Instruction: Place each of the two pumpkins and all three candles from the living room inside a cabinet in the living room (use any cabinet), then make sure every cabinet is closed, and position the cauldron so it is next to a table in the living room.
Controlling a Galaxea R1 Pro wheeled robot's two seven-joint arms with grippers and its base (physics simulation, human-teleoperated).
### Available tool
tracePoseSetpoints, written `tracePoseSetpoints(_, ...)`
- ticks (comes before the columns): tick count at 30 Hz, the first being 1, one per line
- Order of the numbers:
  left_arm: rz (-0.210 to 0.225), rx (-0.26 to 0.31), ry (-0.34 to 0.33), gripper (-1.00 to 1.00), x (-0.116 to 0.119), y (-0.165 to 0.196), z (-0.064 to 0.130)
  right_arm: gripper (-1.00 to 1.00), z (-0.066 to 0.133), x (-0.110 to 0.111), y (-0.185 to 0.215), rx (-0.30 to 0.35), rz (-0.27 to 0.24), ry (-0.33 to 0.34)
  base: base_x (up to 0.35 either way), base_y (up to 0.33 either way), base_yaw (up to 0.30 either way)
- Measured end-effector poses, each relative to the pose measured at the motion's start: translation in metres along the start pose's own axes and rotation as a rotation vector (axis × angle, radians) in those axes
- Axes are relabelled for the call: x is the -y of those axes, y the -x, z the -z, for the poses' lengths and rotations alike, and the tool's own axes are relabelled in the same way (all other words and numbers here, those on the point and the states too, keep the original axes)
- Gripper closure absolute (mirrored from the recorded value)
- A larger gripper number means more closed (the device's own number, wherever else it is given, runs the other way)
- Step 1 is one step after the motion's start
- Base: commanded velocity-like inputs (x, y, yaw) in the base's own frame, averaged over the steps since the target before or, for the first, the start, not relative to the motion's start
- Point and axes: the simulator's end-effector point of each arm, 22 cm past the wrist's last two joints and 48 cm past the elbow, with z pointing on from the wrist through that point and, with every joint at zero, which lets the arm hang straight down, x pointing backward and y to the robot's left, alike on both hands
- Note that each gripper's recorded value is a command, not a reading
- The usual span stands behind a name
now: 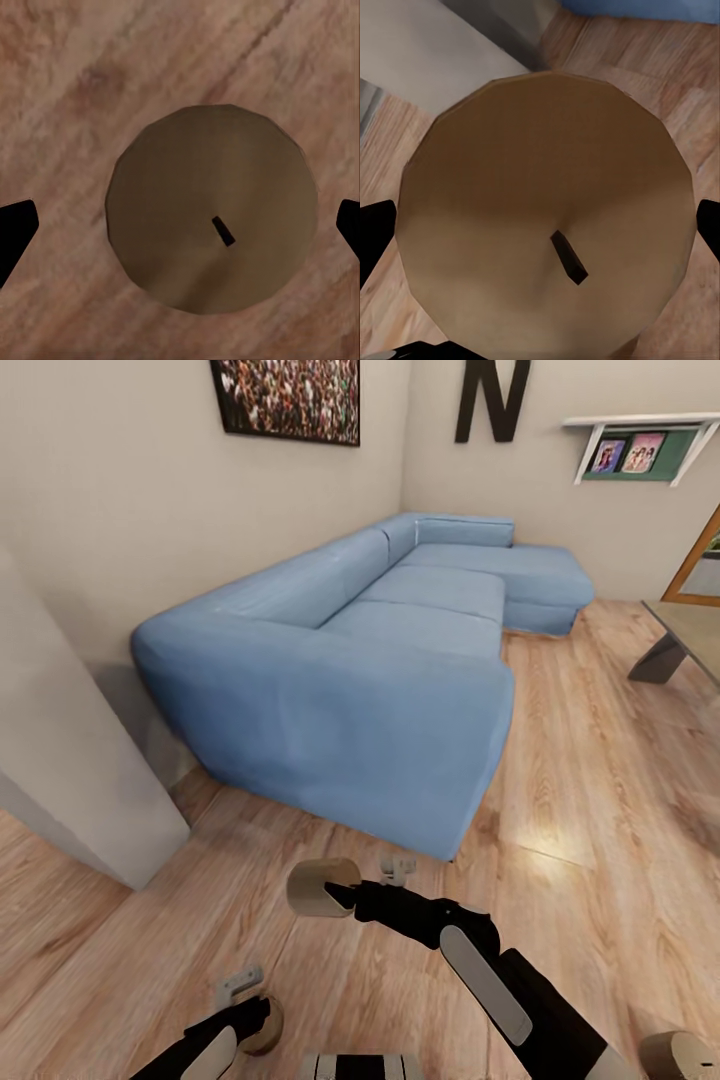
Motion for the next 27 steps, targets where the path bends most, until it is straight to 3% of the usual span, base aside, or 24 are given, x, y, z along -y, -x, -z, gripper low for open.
tracePoseSetpoints(10,-0.005,-0.036,0.015,-1.0,-0.006,-0.017,-0.011,1.0,-0.008,0.014,-0.015,-0.026,-0.031,-0.007,0.0,0.0,0.0)
tracePoseSetpoints(27,-0.015,-0.032,-0.002,-1.0,0.005,-0.02,-0.01,1.0,-0.008,0.013,-0.015,-0.026,-0.033,-0.007,0.0,0.0,0.0)
